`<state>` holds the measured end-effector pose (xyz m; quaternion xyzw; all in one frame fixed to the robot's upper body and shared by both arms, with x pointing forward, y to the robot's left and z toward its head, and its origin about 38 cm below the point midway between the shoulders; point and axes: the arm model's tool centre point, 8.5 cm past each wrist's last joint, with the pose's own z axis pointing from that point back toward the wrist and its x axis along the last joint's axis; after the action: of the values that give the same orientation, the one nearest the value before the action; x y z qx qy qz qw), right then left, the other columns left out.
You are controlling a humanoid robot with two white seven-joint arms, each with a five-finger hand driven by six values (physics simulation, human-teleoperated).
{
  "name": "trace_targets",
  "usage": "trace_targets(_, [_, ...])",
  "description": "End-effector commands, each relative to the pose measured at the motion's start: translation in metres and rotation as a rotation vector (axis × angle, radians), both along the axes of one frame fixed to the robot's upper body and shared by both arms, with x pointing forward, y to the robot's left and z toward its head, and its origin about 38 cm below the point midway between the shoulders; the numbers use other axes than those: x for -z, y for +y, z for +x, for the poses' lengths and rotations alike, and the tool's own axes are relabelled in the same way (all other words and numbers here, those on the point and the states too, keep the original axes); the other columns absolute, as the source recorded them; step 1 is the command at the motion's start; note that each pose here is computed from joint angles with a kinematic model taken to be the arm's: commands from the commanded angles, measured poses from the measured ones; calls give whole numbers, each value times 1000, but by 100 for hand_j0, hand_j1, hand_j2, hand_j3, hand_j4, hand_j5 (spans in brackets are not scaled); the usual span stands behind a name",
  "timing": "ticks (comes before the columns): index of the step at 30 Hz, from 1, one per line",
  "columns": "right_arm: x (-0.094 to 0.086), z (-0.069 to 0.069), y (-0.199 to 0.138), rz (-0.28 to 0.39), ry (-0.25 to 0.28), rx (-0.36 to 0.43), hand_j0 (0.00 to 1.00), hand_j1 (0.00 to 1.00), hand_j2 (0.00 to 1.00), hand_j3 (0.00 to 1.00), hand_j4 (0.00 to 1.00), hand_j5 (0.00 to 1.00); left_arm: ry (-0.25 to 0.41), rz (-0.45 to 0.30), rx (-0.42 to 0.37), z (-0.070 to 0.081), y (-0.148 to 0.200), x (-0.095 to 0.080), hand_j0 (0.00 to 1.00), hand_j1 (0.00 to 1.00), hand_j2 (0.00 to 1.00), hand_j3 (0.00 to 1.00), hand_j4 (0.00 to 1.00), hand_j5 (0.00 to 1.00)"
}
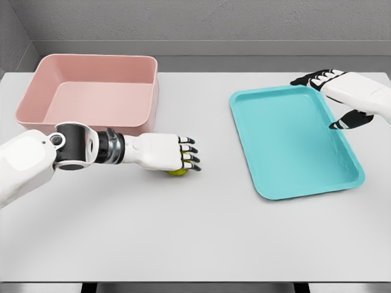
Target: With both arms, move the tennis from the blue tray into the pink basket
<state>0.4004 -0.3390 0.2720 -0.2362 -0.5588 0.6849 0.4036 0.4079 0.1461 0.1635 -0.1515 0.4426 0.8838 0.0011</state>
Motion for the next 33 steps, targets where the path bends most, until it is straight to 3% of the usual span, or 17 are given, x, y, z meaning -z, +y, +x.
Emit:
trace_targets(1, [-3,0,-3,4,-7,7,100,100,100,100,100,100,6,10,-5,0,1,1,81,81,81,81,81,81])
trace_targets(2, [-3,0,-3,4,-8,8,100,100,100,100,100,100,10,10,-7,0,1,2,68,68,68,68,68,68])
trace_targets(8, [-2,0,-3,5,-5,7,100,100,100,100,100,100,17,30,-12,0,2,3,54,54,54,54,54,54])
trace_targets(11, [-2,0,-3,5,-3,7,100,100,100,100,100,100,18,30,-13,0,2,4,35,35,35,35,35,35])
trace_targets(16, [-1,0,-3,5,-2,7,100,100,100,100,100,100,30,14,-20,2,3,-1,20,20,20,20,20,20])
trace_targets(24, [-1,0,-3,5,-2,7,100,100,100,100,100,100,30,-97,-1,9,-7,-42,23,23,23,23,23,23])
trace_targets(29, [-1,0,-3,5,-2,7,100,100,100,100,100,100,-52,-182,-38,26,2,-89,23,23,23,23,23,23])
trace_targets(32, [-2,0,-3,6,-4,8,100,100,100,100,100,100,-100,-179,-43,34,4,-111,24,24,24,24,24,24])
trace_targets(33, [-2,0,-3,6,-4,8,100,100,100,100,100,100,-120,-172,-78,38,21,-118,24,24,24,24,24,24])
